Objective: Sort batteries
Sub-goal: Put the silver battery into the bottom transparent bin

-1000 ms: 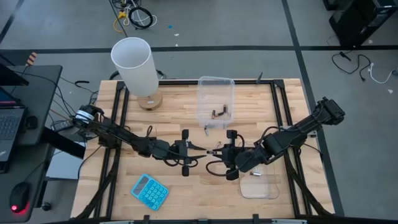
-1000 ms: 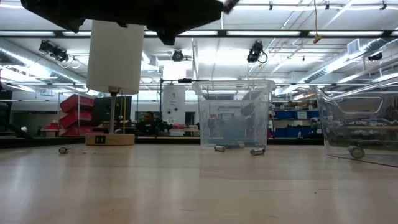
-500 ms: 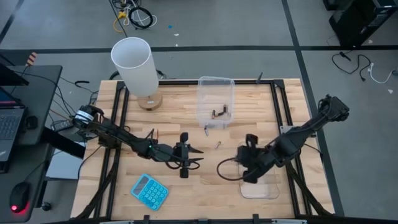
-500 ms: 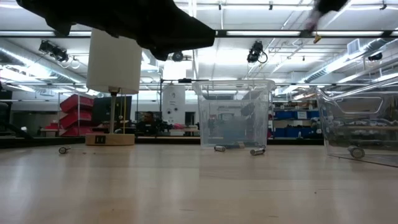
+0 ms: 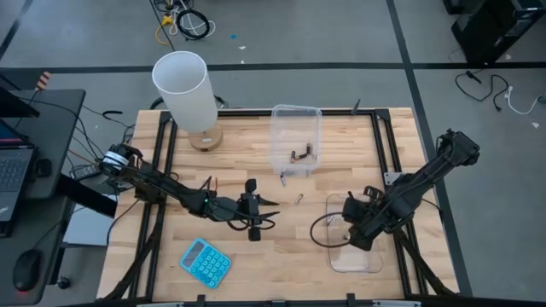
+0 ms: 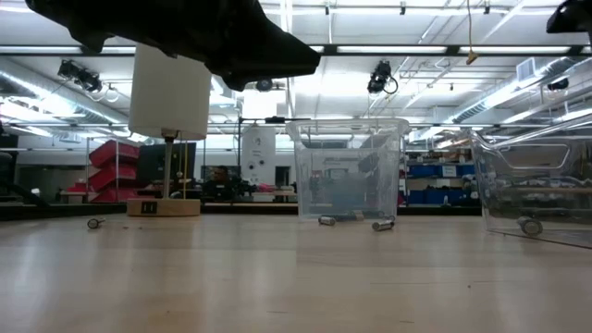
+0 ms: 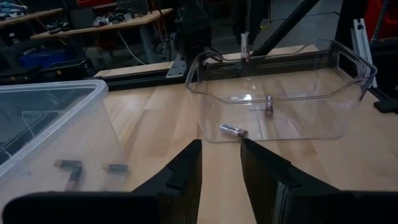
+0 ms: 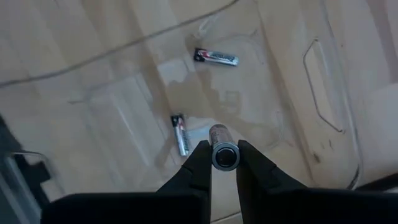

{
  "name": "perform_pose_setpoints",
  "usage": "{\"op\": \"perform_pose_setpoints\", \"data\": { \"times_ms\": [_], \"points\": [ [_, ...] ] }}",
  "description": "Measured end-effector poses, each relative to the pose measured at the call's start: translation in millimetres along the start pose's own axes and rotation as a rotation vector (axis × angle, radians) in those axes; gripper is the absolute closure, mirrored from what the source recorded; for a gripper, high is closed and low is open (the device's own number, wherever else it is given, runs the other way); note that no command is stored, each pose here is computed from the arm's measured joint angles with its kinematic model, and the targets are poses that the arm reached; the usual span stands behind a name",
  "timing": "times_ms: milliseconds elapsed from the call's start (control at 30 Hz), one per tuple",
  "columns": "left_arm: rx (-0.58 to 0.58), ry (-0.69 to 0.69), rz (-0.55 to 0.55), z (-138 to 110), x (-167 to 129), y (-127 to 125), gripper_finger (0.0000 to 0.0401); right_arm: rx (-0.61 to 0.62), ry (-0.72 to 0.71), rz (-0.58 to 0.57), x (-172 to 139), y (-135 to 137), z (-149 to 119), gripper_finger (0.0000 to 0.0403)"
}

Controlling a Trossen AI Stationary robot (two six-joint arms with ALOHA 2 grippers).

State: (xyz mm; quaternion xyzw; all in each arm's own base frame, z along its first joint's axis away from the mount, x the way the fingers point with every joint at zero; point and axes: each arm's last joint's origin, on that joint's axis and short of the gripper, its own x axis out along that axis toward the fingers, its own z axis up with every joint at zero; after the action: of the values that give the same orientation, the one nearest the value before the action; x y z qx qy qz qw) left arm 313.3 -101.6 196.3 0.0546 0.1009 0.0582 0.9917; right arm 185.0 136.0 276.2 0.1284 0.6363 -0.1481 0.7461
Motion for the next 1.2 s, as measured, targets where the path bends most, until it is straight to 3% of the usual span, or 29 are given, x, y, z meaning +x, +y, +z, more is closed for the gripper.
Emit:
{"op": "perform_pose_setpoints", "data": {
  "times_ms": [200, 733, 1200],
  "points": [
    [-0.002, 0.000, -0.002, 0, 0, 0, 0.0288, -0.011, 0.020, -0.034, 22, -3, -6, 0.0364],
    [-0.001, 0.001, -0.002, 0, 0, 0, 0.0288, -0.013, -0.015, 0.026, 81, -6, -17, 0.0364],
    [0.001, 0.001, -0.003, 0, 0, 0, 0.0288, -0.024, 0.001, 0.009, 89, -11, -21, 0.0333]
  ]
}}
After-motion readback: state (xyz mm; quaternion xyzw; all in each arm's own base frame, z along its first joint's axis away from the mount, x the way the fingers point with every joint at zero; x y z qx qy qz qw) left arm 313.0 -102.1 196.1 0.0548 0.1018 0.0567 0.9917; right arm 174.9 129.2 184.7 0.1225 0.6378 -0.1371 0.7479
